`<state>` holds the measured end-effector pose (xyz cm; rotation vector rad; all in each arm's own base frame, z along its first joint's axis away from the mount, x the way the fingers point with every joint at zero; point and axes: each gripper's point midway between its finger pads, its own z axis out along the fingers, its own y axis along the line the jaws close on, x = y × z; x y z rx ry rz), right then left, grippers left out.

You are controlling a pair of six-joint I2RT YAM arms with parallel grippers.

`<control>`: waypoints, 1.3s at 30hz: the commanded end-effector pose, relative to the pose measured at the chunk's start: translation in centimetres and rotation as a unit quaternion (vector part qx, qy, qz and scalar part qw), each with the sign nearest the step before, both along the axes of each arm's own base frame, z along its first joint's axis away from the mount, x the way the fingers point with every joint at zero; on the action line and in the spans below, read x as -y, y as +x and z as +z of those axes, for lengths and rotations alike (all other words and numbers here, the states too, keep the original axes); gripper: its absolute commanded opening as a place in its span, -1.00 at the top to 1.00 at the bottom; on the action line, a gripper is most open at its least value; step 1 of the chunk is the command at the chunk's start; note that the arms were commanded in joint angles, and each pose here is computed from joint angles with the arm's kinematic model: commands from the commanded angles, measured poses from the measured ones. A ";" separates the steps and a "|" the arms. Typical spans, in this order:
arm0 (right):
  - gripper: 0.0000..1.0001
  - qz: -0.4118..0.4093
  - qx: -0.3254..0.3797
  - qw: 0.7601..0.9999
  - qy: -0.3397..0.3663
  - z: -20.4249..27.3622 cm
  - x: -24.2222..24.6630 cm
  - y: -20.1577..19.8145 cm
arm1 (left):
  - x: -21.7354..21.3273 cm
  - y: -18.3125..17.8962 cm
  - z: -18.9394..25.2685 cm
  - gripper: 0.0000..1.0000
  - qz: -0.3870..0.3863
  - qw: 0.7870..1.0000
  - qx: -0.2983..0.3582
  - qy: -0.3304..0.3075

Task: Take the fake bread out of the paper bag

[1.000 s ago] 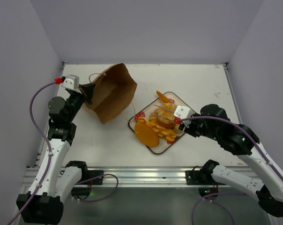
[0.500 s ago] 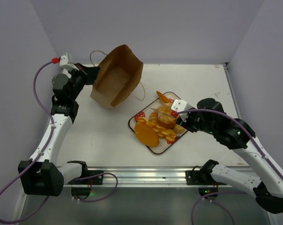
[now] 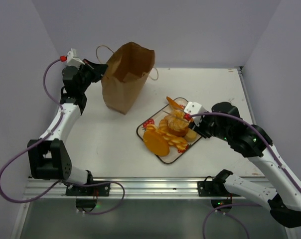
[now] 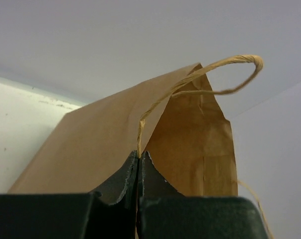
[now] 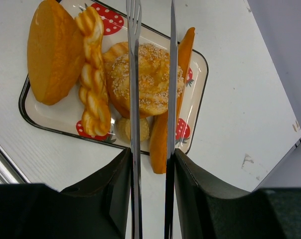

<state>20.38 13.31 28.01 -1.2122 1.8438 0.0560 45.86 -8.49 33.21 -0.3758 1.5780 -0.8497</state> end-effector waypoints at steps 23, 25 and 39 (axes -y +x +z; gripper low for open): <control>0.20 -0.044 0.016 0.998 0.049 2.2 0.7 1.5 | 0.3 1.9 4.2 -0.61 -0.023 0.998 0.052 0.026; 0.20 -0.050 0.015 0.997 0.048 2.2 0.8 1.8 | 0.0 1.6 5.0 -0.67 -0.015 0.998 0.060 0.035; 0.22 -0.171 0.002 0.983 0.070 2.5 3.6 7.7 | -5.2 -4.6 11.6 -0.85 0.110 0.969 0.141 0.170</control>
